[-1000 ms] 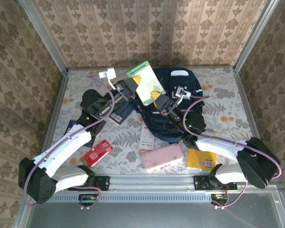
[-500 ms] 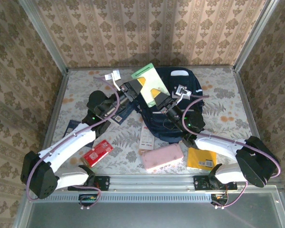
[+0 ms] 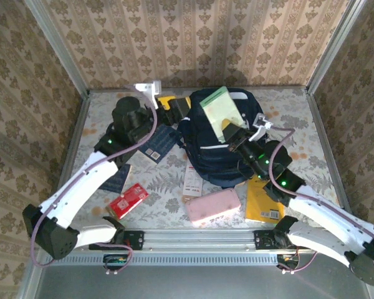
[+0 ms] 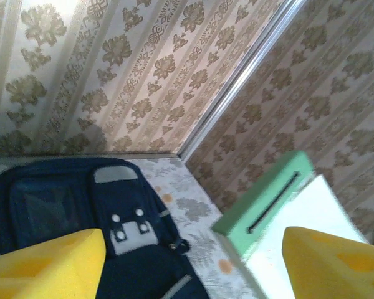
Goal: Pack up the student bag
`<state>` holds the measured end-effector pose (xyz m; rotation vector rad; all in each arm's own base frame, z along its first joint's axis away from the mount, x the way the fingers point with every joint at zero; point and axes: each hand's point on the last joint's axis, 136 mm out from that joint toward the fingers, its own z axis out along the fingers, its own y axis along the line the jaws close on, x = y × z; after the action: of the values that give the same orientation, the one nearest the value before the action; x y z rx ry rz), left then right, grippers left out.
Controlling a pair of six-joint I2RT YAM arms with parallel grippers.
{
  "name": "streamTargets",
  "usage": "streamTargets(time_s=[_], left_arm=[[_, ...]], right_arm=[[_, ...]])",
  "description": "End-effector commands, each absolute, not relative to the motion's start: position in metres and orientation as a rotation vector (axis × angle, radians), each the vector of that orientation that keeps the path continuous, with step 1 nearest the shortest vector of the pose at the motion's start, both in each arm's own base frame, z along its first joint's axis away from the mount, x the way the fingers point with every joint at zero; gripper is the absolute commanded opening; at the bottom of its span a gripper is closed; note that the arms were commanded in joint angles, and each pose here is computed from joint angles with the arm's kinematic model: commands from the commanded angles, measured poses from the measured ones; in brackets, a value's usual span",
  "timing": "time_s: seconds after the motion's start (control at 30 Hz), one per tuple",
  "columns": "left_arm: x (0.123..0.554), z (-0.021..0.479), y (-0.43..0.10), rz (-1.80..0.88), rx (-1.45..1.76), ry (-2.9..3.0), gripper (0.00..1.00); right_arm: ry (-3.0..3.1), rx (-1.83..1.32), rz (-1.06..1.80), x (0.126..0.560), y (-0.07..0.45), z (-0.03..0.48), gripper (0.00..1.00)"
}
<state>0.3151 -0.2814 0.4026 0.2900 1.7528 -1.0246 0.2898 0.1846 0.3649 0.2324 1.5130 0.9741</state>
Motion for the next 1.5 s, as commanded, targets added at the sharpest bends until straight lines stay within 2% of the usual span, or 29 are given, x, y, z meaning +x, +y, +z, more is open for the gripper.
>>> streamTargets(time_s=[0.0,0.17,0.33,0.37,0.43,0.67,0.9,1.2,1.27,1.47], left_arm=[[0.328,0.318,-0.303,-0.768,0.653,2.092,0.77],[0.325,0.248,-0.339,-0.665,1.085,2.215,0.81],[0.333,0.203,-0.384,-0.822,1.303,2.299,0.82],[0.335,0.197,-0.392,-0.858,1.327,2.310,0.79],[0.339,0.189,-0.408,-0.944,1.375,2.322,0.73],[0.341,0.171,-0.450,-1.250,1.363,2.292,0.69],[0.329,0.131,-0.469,-1.252,1.371,2.378,0.70],[0.320,0.115,-0.470,-1.243,1.392,2.405,0.69],[0.317,0.119,-0.471,-1.285,1.393,2.395,0.66],[0.304,0.126,-0.472,-1.384,1.406,2.378,0.39]], right_arm=[[1.730,0.288,0.497,0.293,0.116,0.327,0.00],[1.742,0.430,0.249,0.274,0.053,0.311,0.00],[1.728,0.530,0.053,0.260,0.016,0.311,0.00],[1.736,0.537,0.033,0.259,0.014,0.310,0.00],[1.755,0.520,0.028,0.260,0.016,0.306,0.00],[1.767,0.460,0.082,0.260,0.025,0.292,0.00],[1.803,0.394,0.141,0.269,0.042,0.282,0.00],[1.830,0.362,0.188,0.274,0.051,0.271,0.00],[1.838,0.356,0.191,0.274,0.052,0.268,0.00],[1.847,0.360,0.184,0.275,0.050,0.264,0.00]])
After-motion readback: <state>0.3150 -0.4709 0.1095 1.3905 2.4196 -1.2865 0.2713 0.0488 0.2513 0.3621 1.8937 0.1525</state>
